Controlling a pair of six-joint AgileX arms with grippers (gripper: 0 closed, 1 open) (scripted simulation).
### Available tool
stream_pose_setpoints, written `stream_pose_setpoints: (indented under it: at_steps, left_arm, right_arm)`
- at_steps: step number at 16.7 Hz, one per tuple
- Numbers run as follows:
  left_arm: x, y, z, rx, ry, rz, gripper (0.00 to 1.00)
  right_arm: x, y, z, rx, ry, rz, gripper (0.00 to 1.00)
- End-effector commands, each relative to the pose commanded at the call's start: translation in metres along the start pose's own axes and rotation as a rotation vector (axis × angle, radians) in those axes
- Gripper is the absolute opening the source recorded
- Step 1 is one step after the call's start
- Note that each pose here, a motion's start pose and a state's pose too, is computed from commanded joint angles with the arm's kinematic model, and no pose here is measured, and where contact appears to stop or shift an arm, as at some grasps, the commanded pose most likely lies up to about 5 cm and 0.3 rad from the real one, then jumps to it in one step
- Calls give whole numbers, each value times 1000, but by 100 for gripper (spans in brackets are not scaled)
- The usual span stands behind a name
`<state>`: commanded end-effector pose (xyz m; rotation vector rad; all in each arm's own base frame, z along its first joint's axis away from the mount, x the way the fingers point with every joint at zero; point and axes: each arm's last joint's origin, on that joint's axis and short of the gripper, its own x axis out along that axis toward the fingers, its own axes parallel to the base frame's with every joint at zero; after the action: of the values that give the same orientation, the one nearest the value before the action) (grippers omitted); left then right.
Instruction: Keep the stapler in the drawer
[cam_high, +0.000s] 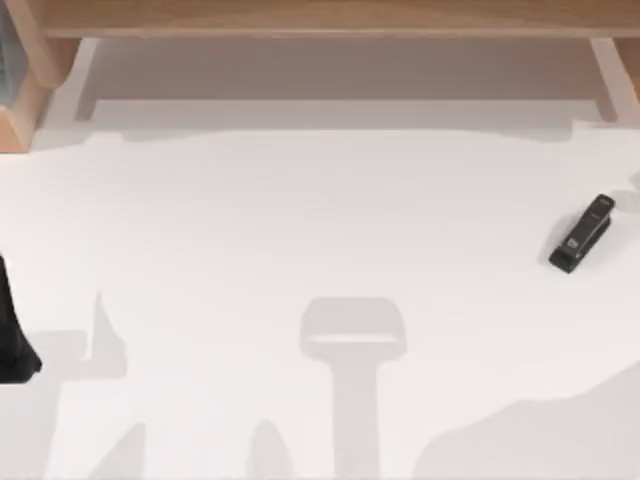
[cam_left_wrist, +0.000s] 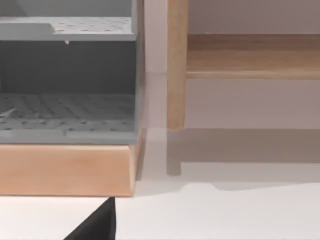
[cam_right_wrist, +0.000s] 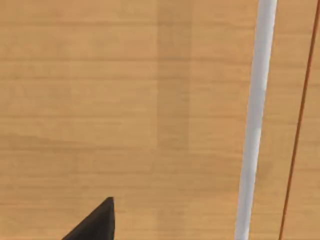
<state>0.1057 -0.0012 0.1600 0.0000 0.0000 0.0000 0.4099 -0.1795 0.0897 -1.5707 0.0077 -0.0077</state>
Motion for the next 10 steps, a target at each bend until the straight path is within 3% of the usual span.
stream_pose_setpoints:
  at_steps: [9,10]
  left_arm:
    - [0,0,0,0,0,0,100]
    - [0,0,0,0,0,0,100]
  right_arm:
    - [18,1,-1,0,0,0,100]
    - [18,1,-1,0,0,0,92]
